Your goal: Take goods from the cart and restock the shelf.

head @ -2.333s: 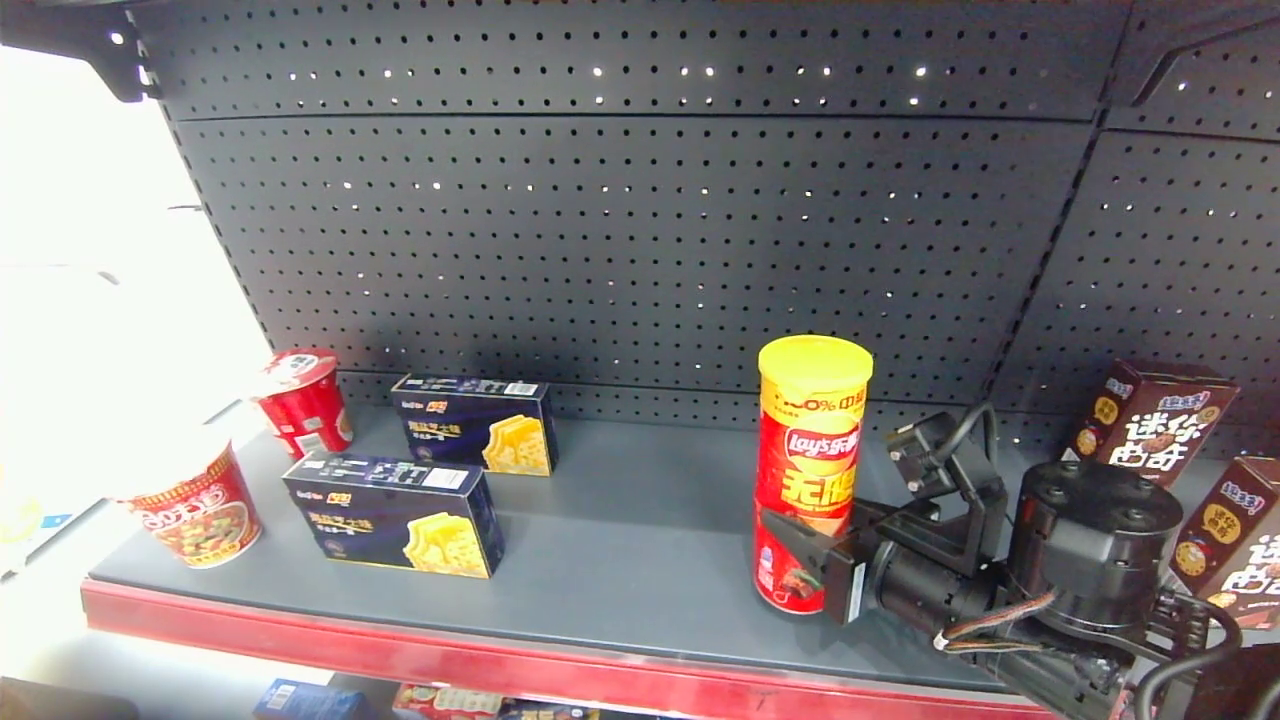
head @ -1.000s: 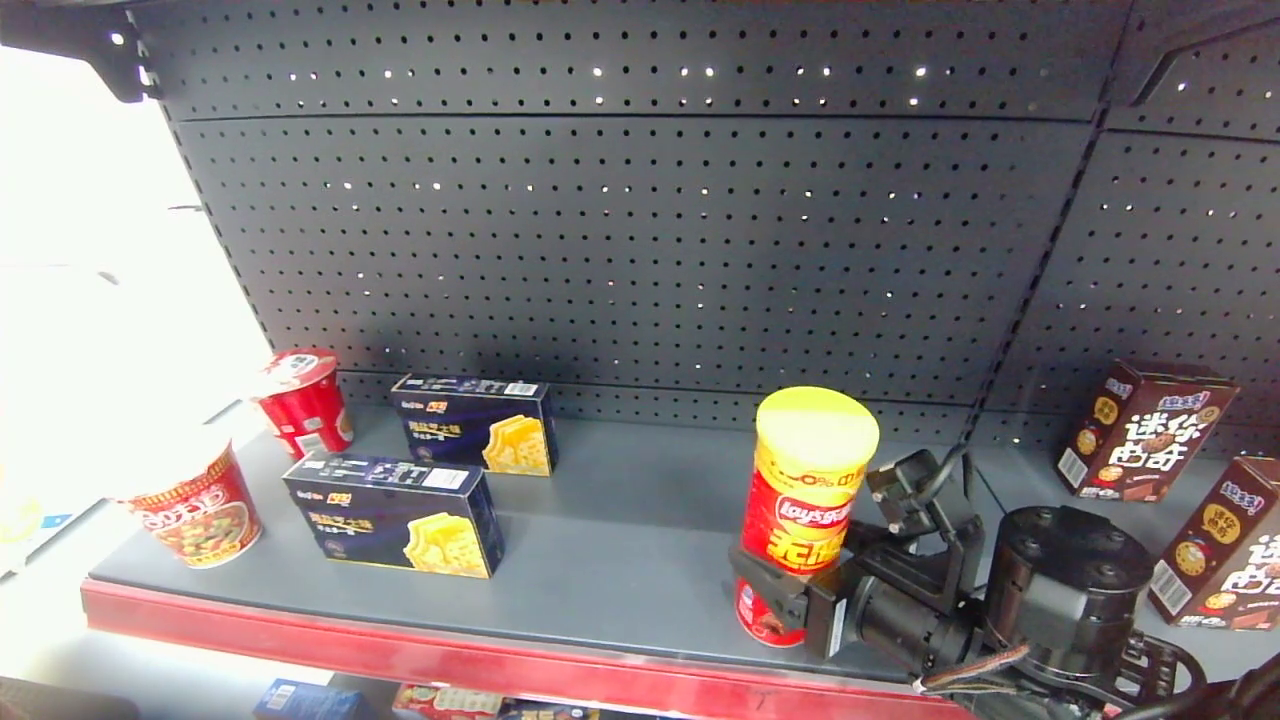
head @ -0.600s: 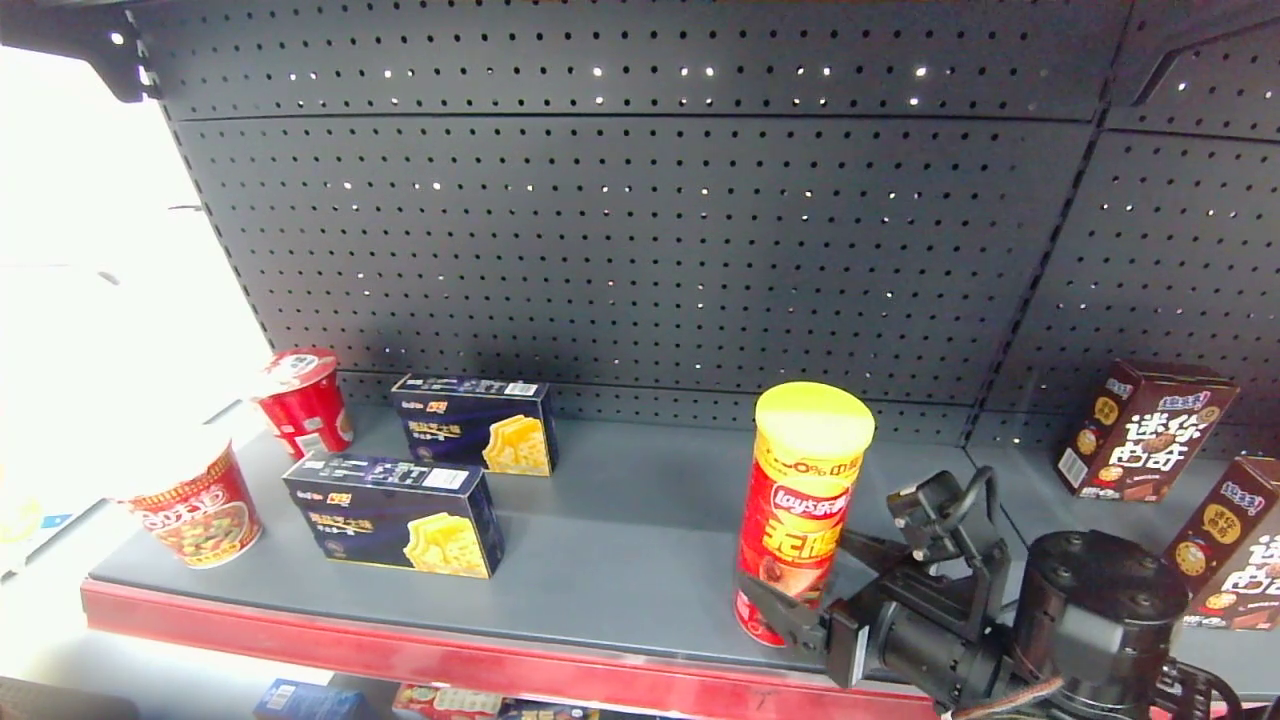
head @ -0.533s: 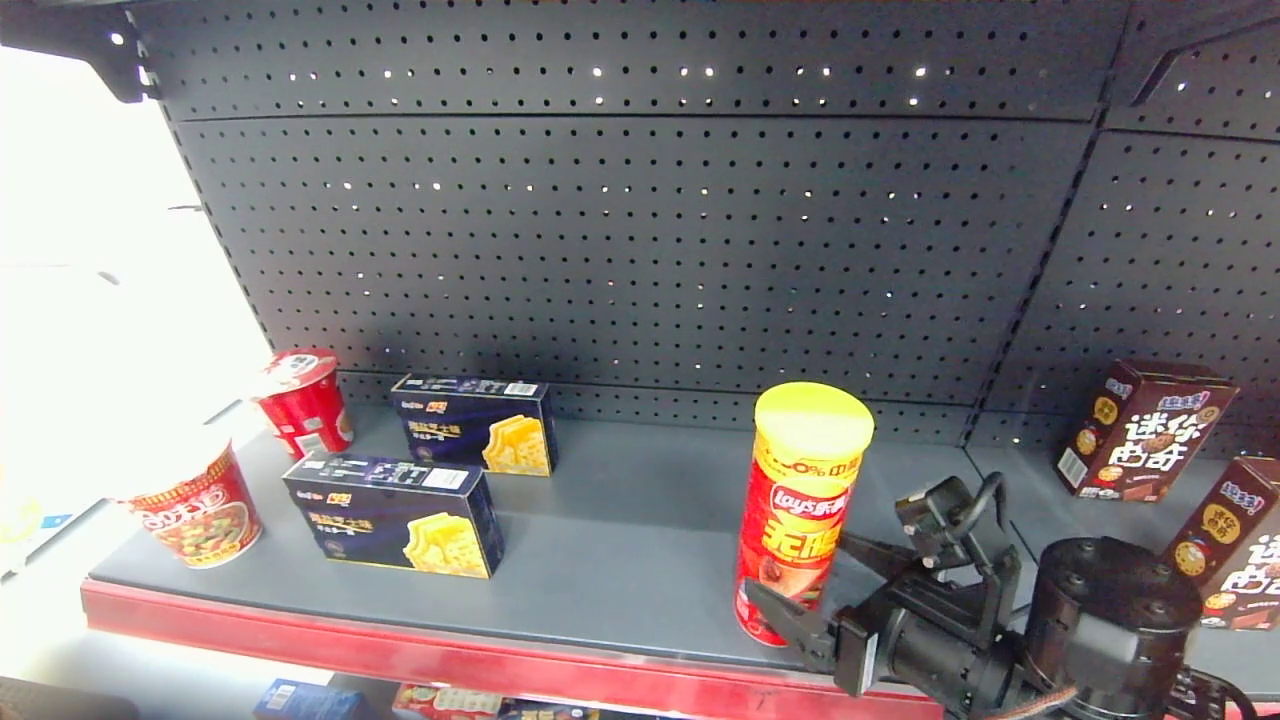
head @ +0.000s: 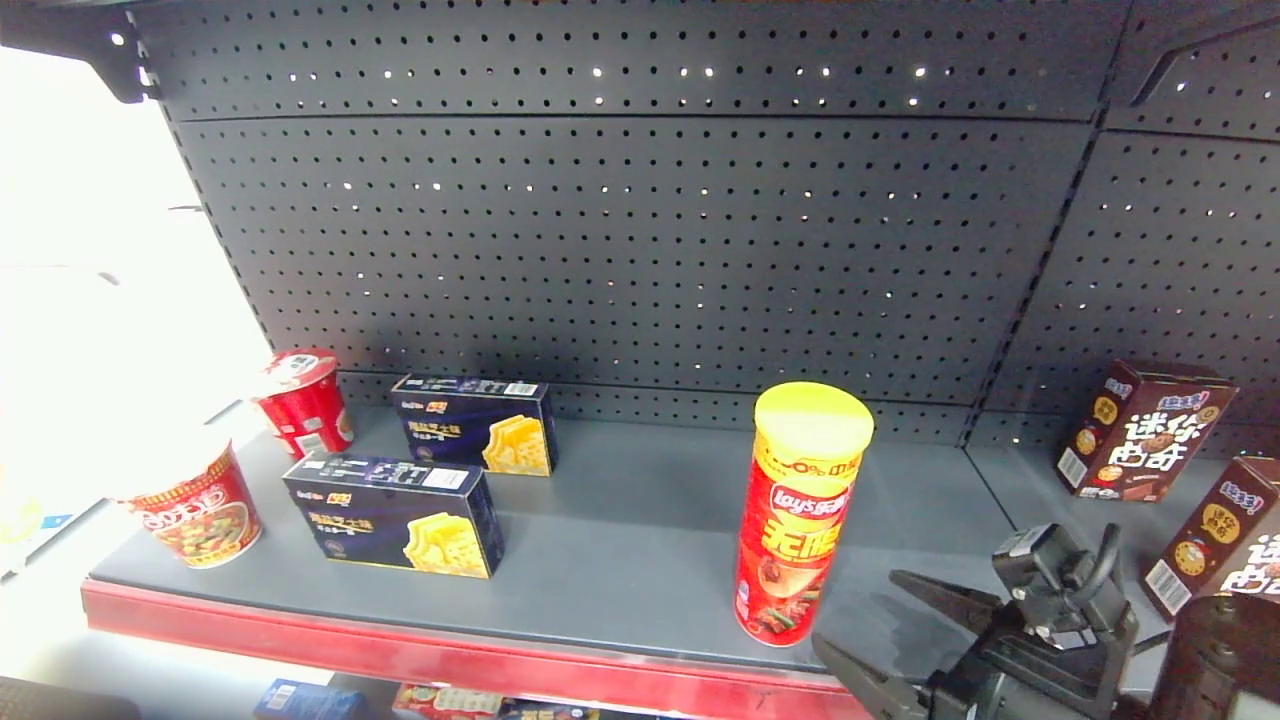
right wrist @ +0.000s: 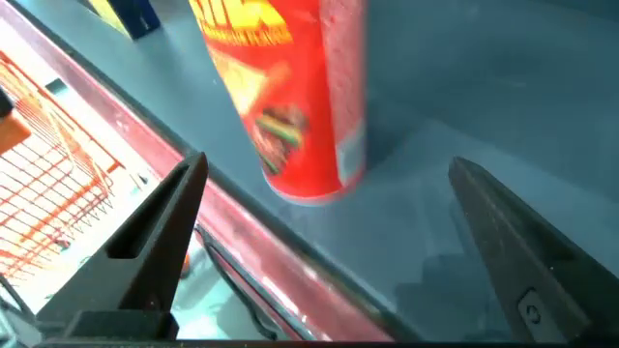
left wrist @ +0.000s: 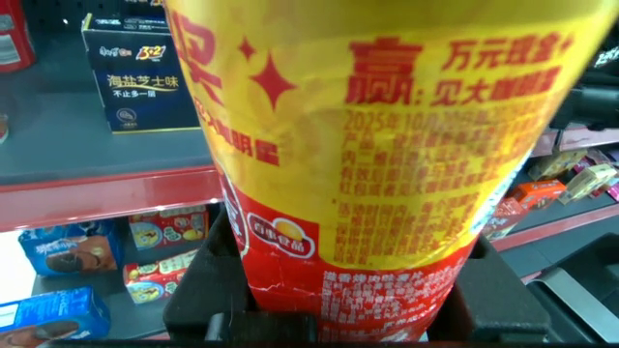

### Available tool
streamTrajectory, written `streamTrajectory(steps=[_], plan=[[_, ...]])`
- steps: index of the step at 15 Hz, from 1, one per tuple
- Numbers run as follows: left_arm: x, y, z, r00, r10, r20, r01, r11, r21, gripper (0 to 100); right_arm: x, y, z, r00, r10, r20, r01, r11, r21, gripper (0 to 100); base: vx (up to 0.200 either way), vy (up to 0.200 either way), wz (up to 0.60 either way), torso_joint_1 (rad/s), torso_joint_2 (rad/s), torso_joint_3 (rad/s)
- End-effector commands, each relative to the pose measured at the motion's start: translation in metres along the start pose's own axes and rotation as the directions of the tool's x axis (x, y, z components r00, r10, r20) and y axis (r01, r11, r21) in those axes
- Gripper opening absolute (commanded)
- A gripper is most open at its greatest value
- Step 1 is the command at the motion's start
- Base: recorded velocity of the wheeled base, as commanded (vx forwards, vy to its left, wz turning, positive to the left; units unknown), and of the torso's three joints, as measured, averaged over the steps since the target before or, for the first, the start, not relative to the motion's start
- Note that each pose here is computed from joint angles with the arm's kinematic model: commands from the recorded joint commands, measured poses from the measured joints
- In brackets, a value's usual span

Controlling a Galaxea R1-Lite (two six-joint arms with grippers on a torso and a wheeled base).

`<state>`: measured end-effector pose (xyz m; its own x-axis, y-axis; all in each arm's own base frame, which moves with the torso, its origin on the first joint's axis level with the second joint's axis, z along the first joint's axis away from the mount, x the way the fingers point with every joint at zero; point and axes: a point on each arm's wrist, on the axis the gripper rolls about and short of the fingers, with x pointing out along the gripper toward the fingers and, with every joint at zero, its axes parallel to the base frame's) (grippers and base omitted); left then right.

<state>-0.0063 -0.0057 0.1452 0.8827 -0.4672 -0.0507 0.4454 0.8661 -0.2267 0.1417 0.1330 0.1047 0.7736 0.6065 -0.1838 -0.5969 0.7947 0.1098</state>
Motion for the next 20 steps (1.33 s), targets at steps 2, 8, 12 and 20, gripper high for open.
streamTrajectory(steps=[2,8,12,20], plan=[[-0.001,-0.001,0.002,1.0,-0.004,0.014,0.004,1.0,0.004,0,-0.02,-0.005,0.006,0.999,-0.016,0.046,0.016,1.0,0.006,100,0.0,0.0,0.0,0.0,0.0,0.0],[-0.005,-0.011,0.042,0.994,-0.043,0.096,0.039,0.999,0.036,0,-0.035,-0.014,0.024,0.984,-0.072,0.162,0.082,0.995,-0.056,100,0.0,0.0,0.0,0.0,0.0,0.0],[0.002,-0.014,0.065,0.992,-0.094,0.085,0.089,0.994,0.06,0,-0.051,-0.02,0.03,0.97,-0.109,0.217,0.134,0.985,-0.108,100,0.0,0.0,0.0,0.0,0.0,0.0],[0.019,-0.011,0.066,0.99,-0.138,0.003,0.138,0.987,0.088,0,-0.13,-0.017,0.062,0.972,-0.166,0.166,0.196,0.964,-0.182,100,0.0,0.0,0.0,0.0,0.0,0.0]])
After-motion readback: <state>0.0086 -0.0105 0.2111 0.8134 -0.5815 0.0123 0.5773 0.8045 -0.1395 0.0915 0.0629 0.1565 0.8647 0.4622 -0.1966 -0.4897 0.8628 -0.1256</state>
